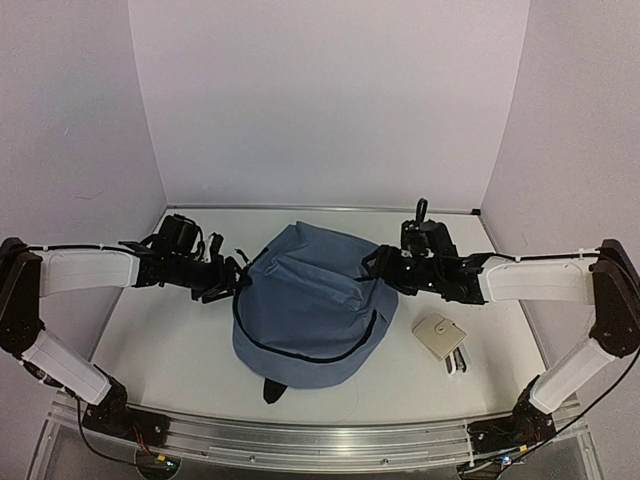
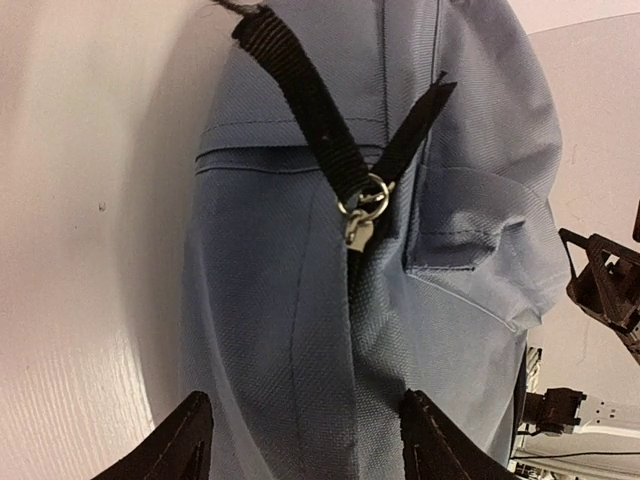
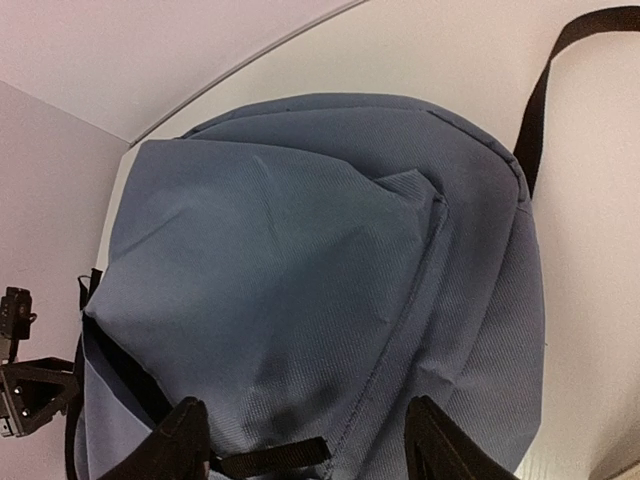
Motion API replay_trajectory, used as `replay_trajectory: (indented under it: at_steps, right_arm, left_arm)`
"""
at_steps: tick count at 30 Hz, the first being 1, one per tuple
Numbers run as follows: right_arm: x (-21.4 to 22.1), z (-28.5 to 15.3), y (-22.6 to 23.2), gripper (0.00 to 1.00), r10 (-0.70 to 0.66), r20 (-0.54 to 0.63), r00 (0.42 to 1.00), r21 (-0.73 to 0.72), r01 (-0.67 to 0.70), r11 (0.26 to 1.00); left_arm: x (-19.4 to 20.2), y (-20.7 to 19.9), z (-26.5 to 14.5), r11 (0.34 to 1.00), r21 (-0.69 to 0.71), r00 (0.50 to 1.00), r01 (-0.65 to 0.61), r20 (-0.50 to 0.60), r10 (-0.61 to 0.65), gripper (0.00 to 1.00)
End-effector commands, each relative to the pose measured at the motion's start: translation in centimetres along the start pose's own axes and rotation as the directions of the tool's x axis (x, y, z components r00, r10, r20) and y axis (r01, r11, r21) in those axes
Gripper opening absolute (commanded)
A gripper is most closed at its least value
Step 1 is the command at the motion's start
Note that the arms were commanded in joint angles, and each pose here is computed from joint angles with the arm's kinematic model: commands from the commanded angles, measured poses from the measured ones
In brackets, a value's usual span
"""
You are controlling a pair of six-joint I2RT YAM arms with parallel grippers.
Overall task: Pack the student bag
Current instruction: Zip the student bag at the center of the board, then unzip the student bag at the center of the board.
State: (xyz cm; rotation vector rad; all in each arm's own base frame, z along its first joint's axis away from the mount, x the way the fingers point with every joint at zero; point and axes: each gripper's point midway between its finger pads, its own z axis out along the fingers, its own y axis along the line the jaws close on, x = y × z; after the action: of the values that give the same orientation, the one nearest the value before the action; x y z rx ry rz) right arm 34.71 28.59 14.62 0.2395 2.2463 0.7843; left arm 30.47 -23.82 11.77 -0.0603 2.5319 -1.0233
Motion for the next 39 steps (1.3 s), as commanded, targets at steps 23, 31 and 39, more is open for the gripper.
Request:
replay_trajectory:
  at_steps: [23, 31, 39]
  right_arm:
    - [2.1, 1.8, 1.1, 0.08, 0.069, -0.095, 0.993, -0.113, -0.079, 0.99]
    - [-0.1, 0.3, 2.7, 0.0, 0.053, -0.024, 0.998, -0.156, -0.056, 0.986]
    - [-1.9, -0.1, 3.7, 0.0, -0.057, 0.071, 0.996, -0.031, 0.059, 0.998]
  left_arm:
    - [-1.4, 0.0, 0.5, 0.999, -0.045, 0.999, -0.019, 0.03, 0.02, 0.16]
    - [-1.5, -0.8, 0.0, 0.996, -0.023, 0.995, -0.081, 0.05, 0.082, 0.0]
    - [-1.7, -2.4, -0.6, 0.987, 0.029, 0.985, -0.16, 0.07, 0.157, 0.0]
